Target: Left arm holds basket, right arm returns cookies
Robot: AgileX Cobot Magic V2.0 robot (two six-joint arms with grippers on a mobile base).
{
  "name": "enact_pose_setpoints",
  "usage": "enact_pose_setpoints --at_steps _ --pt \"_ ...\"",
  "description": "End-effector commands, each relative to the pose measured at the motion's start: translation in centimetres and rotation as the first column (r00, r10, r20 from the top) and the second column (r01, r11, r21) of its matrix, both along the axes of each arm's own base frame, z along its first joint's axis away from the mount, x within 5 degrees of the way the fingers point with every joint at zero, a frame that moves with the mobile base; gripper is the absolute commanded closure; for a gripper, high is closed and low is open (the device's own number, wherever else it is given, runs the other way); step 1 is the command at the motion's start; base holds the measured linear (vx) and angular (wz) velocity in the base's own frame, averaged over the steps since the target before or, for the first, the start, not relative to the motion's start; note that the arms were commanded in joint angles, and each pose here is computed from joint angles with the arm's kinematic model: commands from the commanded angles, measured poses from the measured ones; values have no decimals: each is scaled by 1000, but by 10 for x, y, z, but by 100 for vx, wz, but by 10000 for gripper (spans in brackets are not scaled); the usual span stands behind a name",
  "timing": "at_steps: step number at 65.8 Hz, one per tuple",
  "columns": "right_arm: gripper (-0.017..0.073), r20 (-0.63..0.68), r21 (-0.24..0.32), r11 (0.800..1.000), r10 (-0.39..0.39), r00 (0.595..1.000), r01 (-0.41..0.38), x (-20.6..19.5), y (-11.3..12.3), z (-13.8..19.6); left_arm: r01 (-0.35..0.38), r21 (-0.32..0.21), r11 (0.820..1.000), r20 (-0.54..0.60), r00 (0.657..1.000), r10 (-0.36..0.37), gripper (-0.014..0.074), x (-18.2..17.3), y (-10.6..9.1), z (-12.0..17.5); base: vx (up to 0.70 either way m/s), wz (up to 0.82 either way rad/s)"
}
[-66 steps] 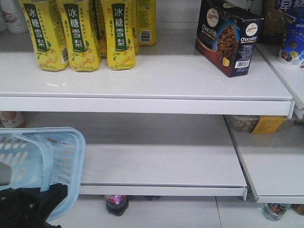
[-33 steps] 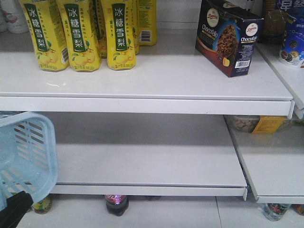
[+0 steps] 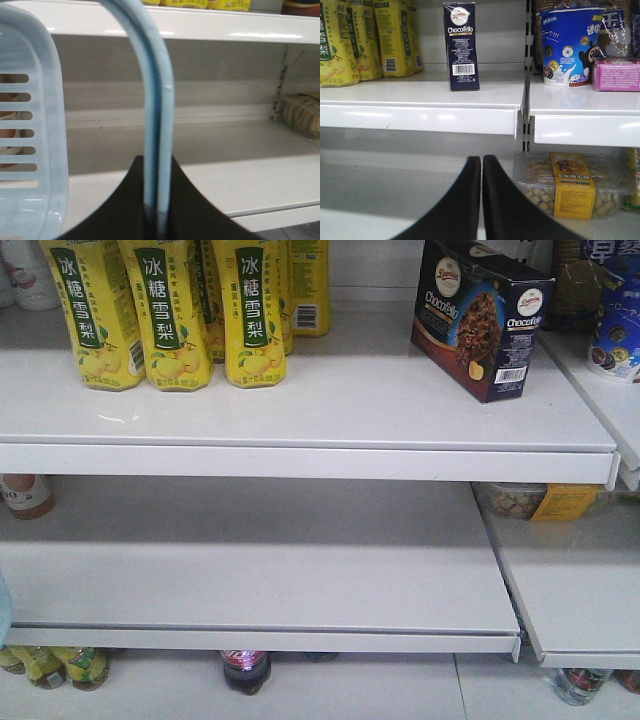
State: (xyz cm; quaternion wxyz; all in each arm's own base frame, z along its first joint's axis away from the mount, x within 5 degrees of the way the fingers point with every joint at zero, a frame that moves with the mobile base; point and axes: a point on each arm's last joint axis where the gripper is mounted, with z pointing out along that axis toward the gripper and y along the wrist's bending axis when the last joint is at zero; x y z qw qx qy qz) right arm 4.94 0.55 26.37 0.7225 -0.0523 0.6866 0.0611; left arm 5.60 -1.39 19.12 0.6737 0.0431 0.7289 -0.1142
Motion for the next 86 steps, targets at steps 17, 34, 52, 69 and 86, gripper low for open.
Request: enact_pose_setpoints --at_steps 17,34,52,69,86 --pt "568 91 3 1000 16 996 -16 -2 1 15 -122 33 992 85 989 119 600 0 8 3 0 0" --pt "568 90 3 1000 15 996 -16 -2 1 15 -130 88 988 107 987 120 600 0 8 3 0 0" --pt "568 90 3 1000 15 996 -16 -2 1 15 -188 94 978 104 978 178 600 0 12 3 0 0" --pt "568 90 3 1000 15 996 -16 -2 1 15 -188 92 978 104 979 178 600 0 12 3 0 0" --pt "568 90 3 1000 15 996 -16 -2 1 15 -188 90 978 104 978 178 600 0 12 4 0 0"
